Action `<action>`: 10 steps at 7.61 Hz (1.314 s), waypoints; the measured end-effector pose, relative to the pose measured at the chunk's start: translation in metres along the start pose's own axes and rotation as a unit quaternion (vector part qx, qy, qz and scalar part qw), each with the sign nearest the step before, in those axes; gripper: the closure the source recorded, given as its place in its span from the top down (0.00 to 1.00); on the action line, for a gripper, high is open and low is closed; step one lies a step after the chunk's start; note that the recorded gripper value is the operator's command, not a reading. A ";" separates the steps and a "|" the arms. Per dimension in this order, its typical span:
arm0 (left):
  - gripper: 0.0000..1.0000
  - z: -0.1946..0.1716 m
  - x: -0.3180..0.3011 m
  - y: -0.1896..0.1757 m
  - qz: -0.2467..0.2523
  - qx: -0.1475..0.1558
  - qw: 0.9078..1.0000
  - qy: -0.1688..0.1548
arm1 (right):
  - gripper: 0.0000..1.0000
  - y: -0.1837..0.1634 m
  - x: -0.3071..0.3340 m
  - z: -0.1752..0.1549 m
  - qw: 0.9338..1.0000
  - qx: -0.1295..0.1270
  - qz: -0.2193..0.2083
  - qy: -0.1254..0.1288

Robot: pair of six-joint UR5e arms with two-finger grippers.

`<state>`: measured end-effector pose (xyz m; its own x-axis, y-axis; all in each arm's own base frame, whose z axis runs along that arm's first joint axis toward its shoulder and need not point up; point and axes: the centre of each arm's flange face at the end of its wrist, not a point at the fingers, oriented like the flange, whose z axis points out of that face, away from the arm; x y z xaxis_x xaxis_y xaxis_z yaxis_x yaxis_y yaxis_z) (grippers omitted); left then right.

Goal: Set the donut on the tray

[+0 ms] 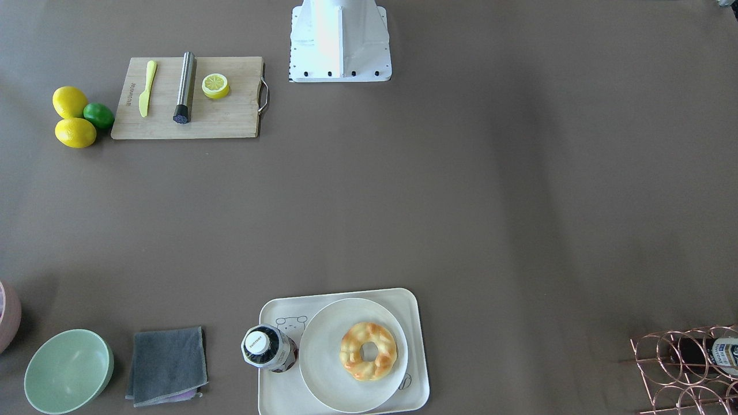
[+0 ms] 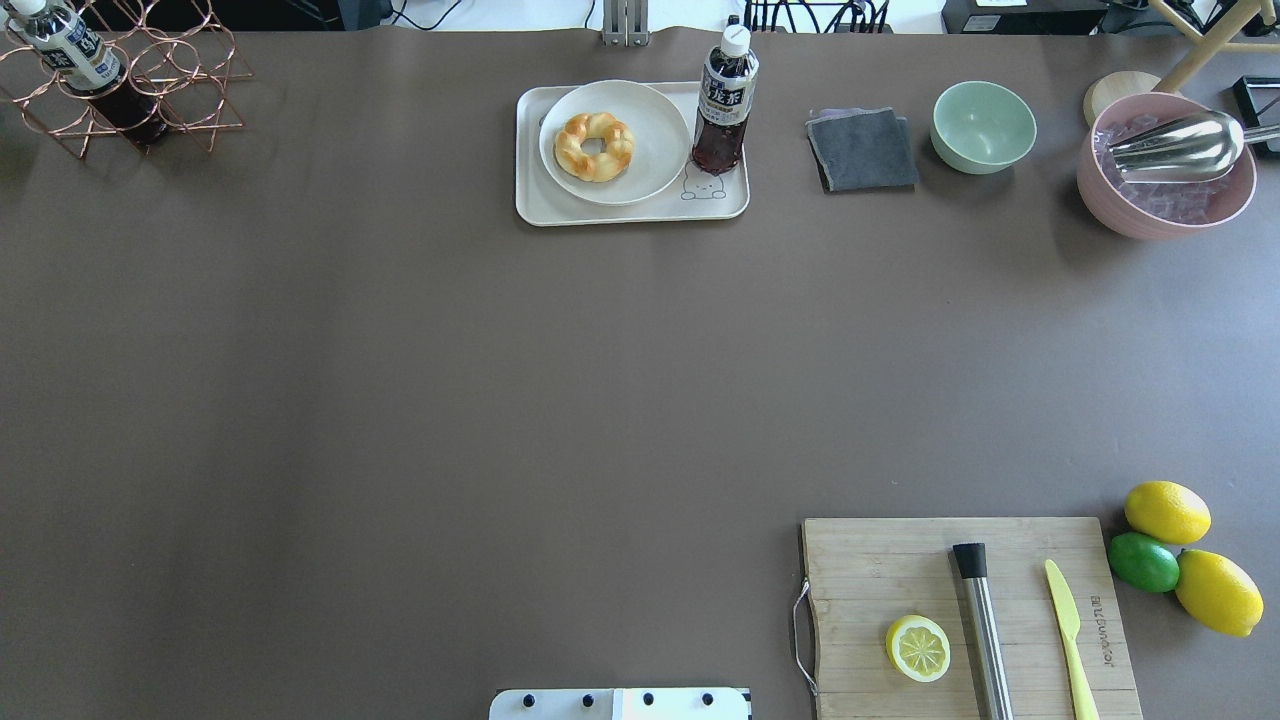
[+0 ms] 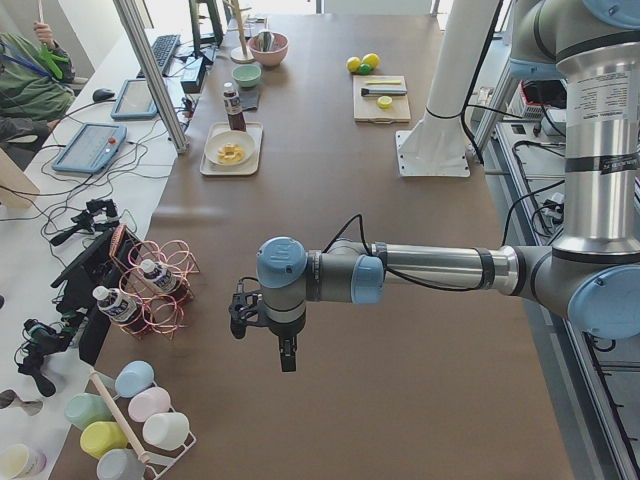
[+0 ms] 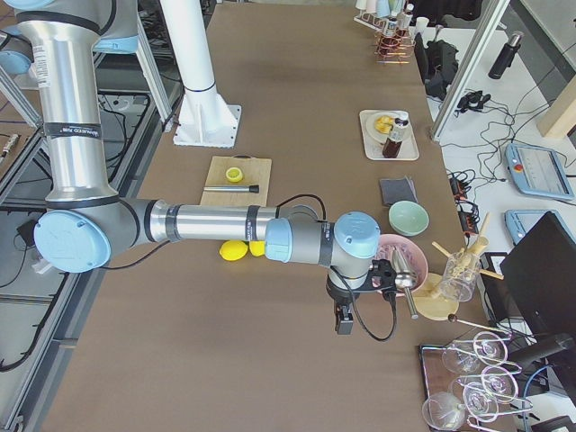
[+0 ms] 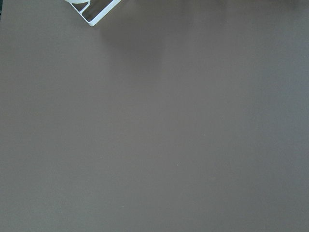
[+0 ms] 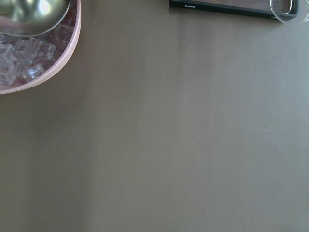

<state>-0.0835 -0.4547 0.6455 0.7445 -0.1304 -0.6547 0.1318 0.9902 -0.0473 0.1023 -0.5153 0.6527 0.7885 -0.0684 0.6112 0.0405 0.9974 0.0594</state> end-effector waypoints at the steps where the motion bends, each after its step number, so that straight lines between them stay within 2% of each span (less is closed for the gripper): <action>1: 0.99 0.000 -0.001 0.000 -0.001 0.000 1.000 -0.001 | 1.00 0.000 0.000 -0.001 1.000 0.001 0.000 0.000; 10: 0.99 0.000 -0.002 0.000 -0.002 0.000 1.000 -0.002 | 1.00 -0.001 -0.002 -0.002 1.000 0.002 -0.002 0.000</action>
<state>-0.0847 -0.4546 0.6468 0.7472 -0.1337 -0.6510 0.1345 0.9897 -0.0489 0.1023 -0.5157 0.6497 0.7883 -0.0721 0.6111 0.0405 0.9970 0.0654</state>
